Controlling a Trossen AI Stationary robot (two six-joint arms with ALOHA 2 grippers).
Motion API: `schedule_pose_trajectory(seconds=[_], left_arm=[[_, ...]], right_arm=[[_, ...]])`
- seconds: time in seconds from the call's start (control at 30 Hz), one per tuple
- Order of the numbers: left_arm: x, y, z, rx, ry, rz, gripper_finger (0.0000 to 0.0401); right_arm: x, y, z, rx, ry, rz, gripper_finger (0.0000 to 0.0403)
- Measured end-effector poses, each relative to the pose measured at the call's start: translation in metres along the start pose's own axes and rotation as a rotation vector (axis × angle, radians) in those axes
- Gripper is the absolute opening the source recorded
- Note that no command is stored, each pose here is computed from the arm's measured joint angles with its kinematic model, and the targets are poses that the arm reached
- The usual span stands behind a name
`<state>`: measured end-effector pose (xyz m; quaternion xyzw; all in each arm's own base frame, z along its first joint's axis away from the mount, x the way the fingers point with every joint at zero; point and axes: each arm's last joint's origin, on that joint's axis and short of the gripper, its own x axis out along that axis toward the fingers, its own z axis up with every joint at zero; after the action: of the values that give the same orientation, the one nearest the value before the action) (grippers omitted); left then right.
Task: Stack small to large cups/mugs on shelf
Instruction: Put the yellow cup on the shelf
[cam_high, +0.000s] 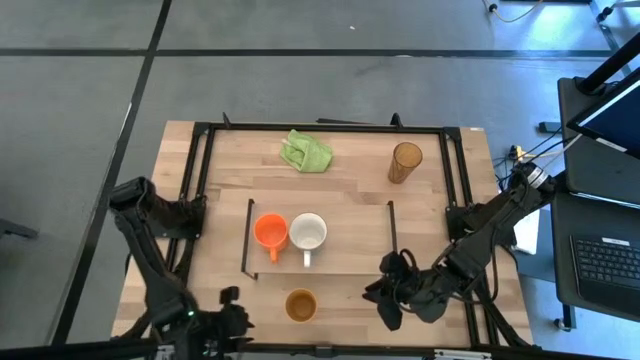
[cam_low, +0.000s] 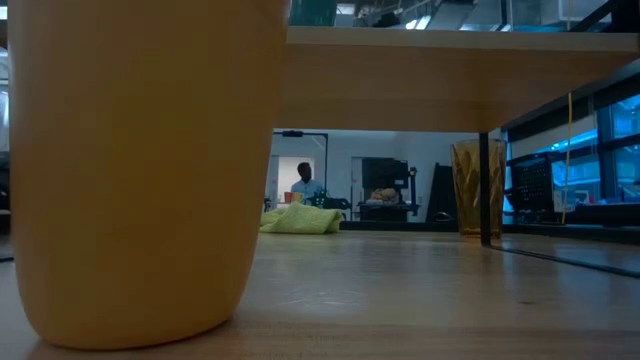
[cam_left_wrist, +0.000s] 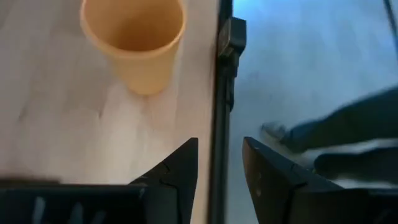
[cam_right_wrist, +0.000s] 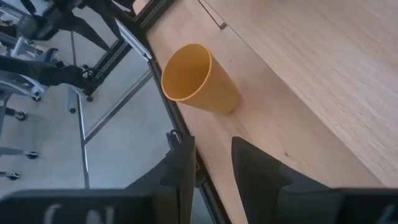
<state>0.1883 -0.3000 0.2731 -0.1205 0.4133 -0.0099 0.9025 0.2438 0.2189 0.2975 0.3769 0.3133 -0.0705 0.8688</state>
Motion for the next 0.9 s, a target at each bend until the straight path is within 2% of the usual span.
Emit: schedule_pose_trajectory(seconds=[0.1, 0.3, 0.47, 0.63, 0.73, 0.9], left_arm=[[0.004, 0.005, 0.020, 0.131, 0.014, -0.007, 0.0120], [0.003, 0.010, 0.057, 0.367, -0.045, -0.008, 0.0119], [0.016, 0.015, 0.064, 0.509, -0.012, -0.016, 0.0119], [0.041, 0.017, 0.067, 0.637, 0.030, -0.029, 0.0119], [0.055, 0.021, 0.070, 0.679, 0.047, -0.014, 0.0119], [0.069, 0.029, 0.076, 0.676, 0.082, -0.029, 0.0119]], right_arm=[[0.000, 0.001, 0.000, 0.004, -0.002, 0.007, 0.0107], [0.000, 0.001, 0.000, 0.004, -0.003, 0.007, 0.0107], [0.000, 0.000, 0.000, -0.004, 0.000, -0.004, 0.0107], [0.000, -0.001, 0.000, -0.010, 0.003, -0.012, 0.0107], [0.000, -0.002, -0.001, -0.014, 0.005, -0.019, 0.0107], [0.000, -0.003, -0.001, -0.020, 0.027, -0.024, 0.0107]])
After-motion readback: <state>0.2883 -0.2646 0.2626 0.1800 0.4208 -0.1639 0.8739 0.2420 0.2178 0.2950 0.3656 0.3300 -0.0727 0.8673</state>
